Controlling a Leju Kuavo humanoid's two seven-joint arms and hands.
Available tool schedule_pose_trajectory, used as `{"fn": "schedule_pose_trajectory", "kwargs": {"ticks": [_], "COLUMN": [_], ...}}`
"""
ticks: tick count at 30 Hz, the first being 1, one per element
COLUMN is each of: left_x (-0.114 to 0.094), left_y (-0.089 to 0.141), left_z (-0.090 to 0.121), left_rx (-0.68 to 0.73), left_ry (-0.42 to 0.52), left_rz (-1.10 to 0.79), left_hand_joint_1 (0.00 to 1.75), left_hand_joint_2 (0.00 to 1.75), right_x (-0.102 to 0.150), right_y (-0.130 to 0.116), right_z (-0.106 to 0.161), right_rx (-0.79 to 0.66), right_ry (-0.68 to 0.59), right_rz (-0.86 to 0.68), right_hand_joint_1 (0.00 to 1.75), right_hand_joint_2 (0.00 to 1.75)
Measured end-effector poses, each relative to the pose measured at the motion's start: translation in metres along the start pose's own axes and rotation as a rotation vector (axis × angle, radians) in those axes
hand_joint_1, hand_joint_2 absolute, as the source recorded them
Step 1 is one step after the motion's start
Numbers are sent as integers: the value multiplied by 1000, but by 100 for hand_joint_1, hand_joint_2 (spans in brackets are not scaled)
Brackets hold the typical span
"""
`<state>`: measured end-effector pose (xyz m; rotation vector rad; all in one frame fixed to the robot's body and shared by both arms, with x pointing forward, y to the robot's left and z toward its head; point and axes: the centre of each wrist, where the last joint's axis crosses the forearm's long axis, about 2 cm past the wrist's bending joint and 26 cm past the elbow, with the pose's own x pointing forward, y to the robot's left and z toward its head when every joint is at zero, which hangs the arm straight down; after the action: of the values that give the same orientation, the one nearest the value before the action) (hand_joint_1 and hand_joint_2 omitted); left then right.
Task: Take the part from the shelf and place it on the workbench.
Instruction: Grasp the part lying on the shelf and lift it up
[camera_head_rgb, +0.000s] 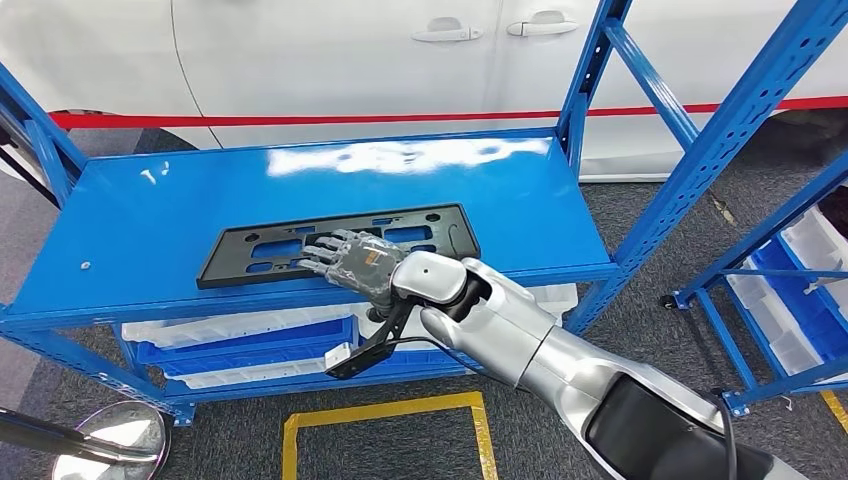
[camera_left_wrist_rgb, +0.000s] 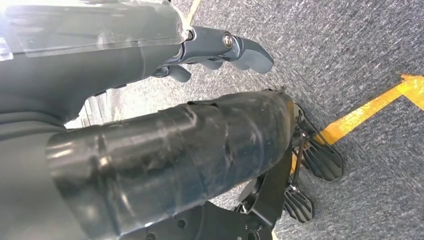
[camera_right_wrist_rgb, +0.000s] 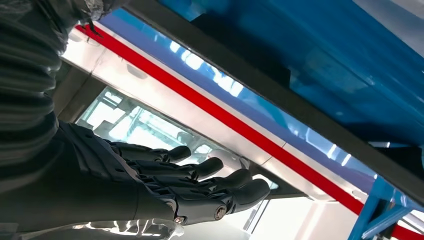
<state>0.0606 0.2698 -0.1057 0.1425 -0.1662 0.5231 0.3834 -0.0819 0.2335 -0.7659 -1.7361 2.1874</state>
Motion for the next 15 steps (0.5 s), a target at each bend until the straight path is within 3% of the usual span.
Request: {"fn": "schedule_pose_trajectory", "kwargs": {"ticks": [15], "left_x": [0], "left_y": [-4], "left_z": [1], "left_rx": [-16], "left_ry": [-13], "left_rz": [36], "left_hand_joint_1": [0], "left_hand_joint_2": [0], "right_x": [4], "right_y": [-3], "right_z": [-21], "right_rx": [46], "right_ry": [33], "right_rz": [1], "right_hand_joint_1": [0], "right_hand_joint_2": [175]}}
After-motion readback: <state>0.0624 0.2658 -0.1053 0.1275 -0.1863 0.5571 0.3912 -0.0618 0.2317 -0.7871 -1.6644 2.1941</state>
